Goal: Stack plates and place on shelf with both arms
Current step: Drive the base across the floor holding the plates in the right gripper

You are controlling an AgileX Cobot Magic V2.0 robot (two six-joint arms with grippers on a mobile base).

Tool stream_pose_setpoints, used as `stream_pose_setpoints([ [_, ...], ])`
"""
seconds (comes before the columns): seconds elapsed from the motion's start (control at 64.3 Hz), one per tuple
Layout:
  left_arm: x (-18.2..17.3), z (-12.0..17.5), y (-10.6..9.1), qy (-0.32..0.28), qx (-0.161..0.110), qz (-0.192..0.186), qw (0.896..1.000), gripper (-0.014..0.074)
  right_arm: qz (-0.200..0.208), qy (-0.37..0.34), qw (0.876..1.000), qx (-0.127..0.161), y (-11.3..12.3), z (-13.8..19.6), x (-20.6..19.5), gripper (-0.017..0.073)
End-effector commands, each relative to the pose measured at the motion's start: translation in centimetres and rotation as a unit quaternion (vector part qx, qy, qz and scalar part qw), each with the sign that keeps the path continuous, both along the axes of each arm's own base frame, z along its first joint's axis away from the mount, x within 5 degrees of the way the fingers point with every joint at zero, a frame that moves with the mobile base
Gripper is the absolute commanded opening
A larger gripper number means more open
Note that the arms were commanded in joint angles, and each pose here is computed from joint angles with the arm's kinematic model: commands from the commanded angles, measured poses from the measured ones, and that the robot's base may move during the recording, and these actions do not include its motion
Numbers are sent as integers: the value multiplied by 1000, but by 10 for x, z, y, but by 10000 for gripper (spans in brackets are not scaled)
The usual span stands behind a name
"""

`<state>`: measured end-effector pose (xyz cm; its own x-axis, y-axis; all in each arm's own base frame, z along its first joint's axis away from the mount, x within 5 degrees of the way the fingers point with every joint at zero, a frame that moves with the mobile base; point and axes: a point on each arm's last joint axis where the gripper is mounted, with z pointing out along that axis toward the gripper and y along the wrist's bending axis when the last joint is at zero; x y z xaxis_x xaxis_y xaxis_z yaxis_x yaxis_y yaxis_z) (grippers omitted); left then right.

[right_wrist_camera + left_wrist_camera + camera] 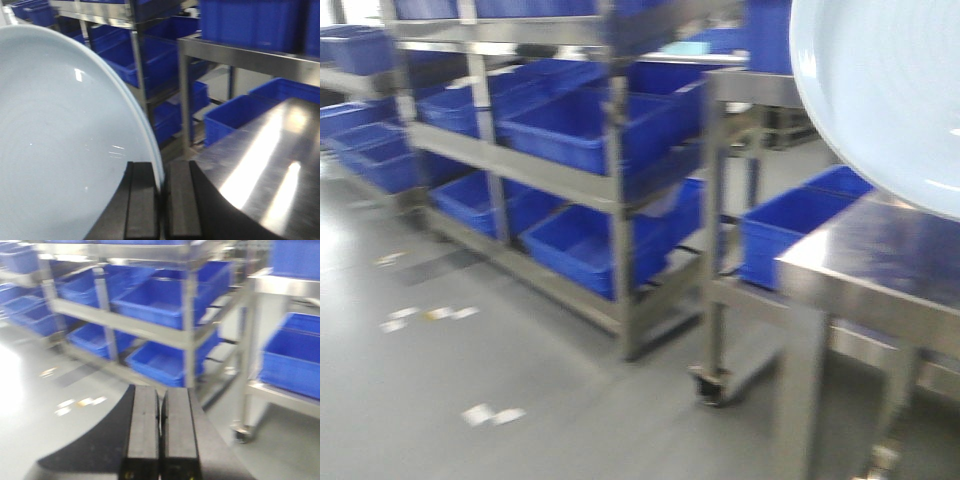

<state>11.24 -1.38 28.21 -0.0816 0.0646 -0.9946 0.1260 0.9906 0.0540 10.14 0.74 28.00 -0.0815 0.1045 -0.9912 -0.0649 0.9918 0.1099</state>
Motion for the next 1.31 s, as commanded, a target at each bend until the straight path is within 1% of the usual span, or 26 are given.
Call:
stream_pose_setpoints([
  [0.0, 1, 17, 1, -54, -11, 7, 998, 82, -20, -56, 998, 7, -4, 18, 0, 49],
  [1.291, 1, 17, 1, -54, -11, 7, 998, 82, -20, -56, 998, 7, -4, 18, 0, 49],
])
